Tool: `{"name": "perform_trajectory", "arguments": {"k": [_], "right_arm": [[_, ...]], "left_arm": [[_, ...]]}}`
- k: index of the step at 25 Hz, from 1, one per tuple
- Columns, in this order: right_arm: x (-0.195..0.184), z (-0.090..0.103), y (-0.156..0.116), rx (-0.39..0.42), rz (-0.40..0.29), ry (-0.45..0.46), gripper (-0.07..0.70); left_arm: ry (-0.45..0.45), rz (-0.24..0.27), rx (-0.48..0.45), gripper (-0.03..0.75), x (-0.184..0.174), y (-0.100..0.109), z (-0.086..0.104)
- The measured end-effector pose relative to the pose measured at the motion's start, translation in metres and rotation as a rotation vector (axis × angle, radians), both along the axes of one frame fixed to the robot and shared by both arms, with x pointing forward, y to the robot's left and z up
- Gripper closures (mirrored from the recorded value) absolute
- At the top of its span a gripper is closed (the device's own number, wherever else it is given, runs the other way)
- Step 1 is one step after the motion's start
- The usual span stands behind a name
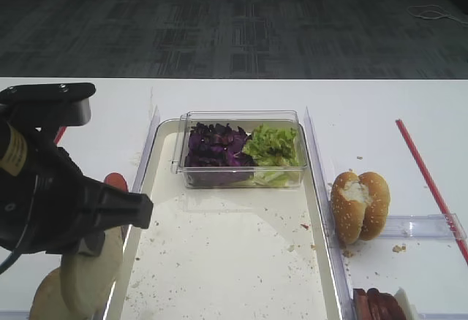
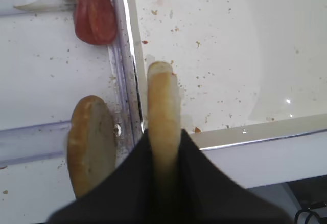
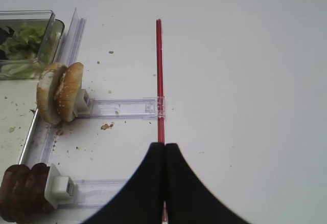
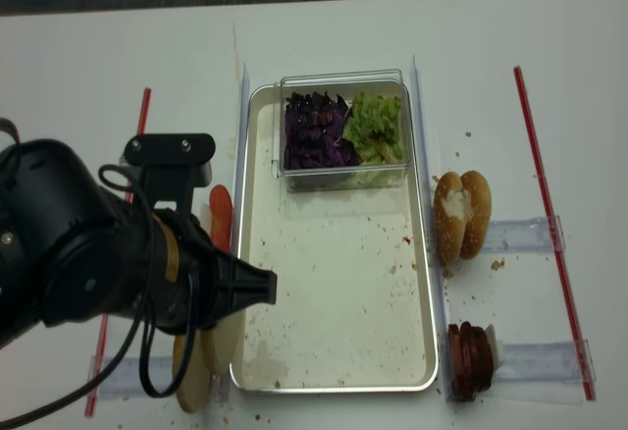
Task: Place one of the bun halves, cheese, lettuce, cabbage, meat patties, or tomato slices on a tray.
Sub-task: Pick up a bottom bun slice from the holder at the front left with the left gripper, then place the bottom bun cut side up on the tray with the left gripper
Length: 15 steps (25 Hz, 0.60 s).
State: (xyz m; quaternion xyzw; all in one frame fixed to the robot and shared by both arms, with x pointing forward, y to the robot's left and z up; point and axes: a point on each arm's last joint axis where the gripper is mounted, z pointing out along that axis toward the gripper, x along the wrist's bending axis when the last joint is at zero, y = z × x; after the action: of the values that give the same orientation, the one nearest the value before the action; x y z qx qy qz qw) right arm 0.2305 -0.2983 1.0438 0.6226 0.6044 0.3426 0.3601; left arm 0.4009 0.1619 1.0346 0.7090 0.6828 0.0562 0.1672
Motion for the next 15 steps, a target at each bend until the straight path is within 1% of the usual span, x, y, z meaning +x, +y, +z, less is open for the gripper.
{"name": "perform_trajectory", "arguments": {"k": [2,3,8,10,11,14,15], "right_arm": [[0.0,0.0,0.0,0.0,0.0,0.0,0.323],[0.0,0.0,0.0,0.0,0.0,0.0,0.323],[0.0,0.0,0.0,0.0,0.0,0.0,0.323],[0.0,0.0,0.0,0.0,0.0,0.0,0.323],[0.0,0.0,0.0,0.0,0.0,0.0,0.323],[0.0,0.0,0.0,0.0,0.0,0.0,0.323],[0.0,0.0,0.0,0.0,0.0,0.0,0.323]], "left_arm": [[0.01,0.015,0.012,0.643,0.007,0.002,-0.001],[0.013,0.015,0.022,0.643,0.011,0.002,-0.002],[0.02,-0.01,0.041,0.643,0.035,-0.004,0.003],[0.024,-0.001,0.049,0.644,0.045,-0.005,0.004],[0.025,-0.006,0.056,0.644,0.049,-0.005,0.004],[0.047,-0.013,0.082,0.645,0.057,-0.002,-0.001],[0.053,-0.025,0.086,0.645,0.058,-0.001,-0.002]]}}
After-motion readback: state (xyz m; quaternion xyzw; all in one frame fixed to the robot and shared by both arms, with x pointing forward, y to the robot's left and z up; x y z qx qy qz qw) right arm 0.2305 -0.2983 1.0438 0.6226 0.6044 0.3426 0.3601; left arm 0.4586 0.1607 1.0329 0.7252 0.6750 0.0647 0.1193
